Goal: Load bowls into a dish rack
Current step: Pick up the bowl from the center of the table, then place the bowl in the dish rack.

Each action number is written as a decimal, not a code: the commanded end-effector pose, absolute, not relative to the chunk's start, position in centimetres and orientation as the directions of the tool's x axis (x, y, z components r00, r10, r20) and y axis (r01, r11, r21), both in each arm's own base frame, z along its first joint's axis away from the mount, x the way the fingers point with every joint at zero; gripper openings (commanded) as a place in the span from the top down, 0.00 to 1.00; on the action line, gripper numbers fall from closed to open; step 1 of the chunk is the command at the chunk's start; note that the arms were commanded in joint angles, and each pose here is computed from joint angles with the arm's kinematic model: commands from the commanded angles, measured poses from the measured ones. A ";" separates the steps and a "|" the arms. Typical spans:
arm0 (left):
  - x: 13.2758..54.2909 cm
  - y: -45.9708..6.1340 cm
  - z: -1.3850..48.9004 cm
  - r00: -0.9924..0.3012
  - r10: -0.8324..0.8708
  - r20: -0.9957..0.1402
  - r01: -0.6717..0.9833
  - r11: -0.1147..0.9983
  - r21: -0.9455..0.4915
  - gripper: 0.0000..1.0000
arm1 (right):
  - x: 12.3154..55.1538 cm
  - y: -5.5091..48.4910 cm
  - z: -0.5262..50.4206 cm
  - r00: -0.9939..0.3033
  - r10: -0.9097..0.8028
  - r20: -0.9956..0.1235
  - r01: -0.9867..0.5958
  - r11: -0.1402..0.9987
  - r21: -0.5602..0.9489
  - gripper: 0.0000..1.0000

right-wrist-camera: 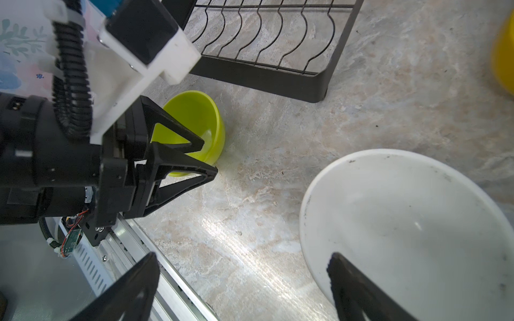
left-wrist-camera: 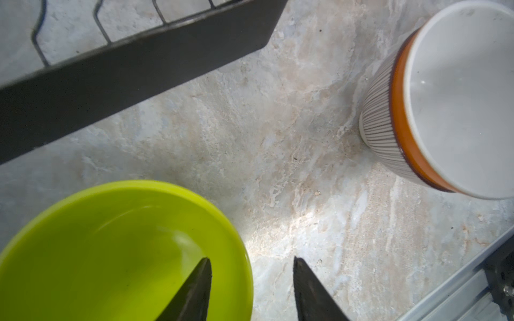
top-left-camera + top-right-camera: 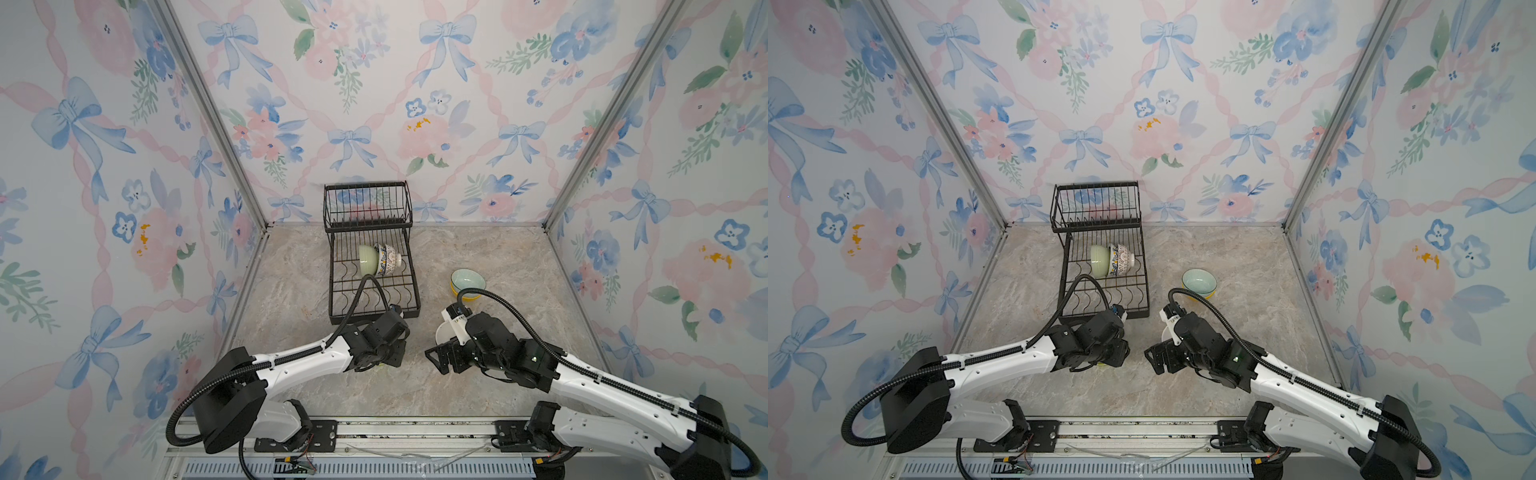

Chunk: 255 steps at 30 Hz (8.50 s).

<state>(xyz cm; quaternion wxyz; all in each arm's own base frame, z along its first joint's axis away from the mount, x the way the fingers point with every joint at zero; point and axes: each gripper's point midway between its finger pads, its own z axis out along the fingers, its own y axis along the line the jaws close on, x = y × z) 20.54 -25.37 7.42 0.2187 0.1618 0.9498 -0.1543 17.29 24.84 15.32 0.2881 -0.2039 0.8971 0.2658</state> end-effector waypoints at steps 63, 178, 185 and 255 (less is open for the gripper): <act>36.1 -13.0 23.7 -0.634 -0.512 -0.580 0.334 0.495 -0.802 1.00 | 25.2 29.9 22.3 -0.660 -0.143 -0.738 -0.517 0.798 0.308 0.04; 46.7 -13.8 9.9 -0.845 -0.470 -0.255 0.276 0.025 -0.961 1.00 | 25.6 33.0 17.8 -0.699 -0.196 -0.688 -0.525 0.793 0.308 0.04; 45.8 -14.1 8.5 -0.863 -0.447 -0.235 0.249 0.028 -0.968 1.00 | 25.5 33.3 17.9 -0.696 -0.194 -0.691 -0.529 0.790 0.311 0.04; 47.4 -9.9 13.2 -0.679 -0.690 -0.251 0.147 0.207 -0.967 0.02 | 26.0 33.5 17.7 -0.681 -0.197 -0.705 -0.534 0.792 0.295 0.04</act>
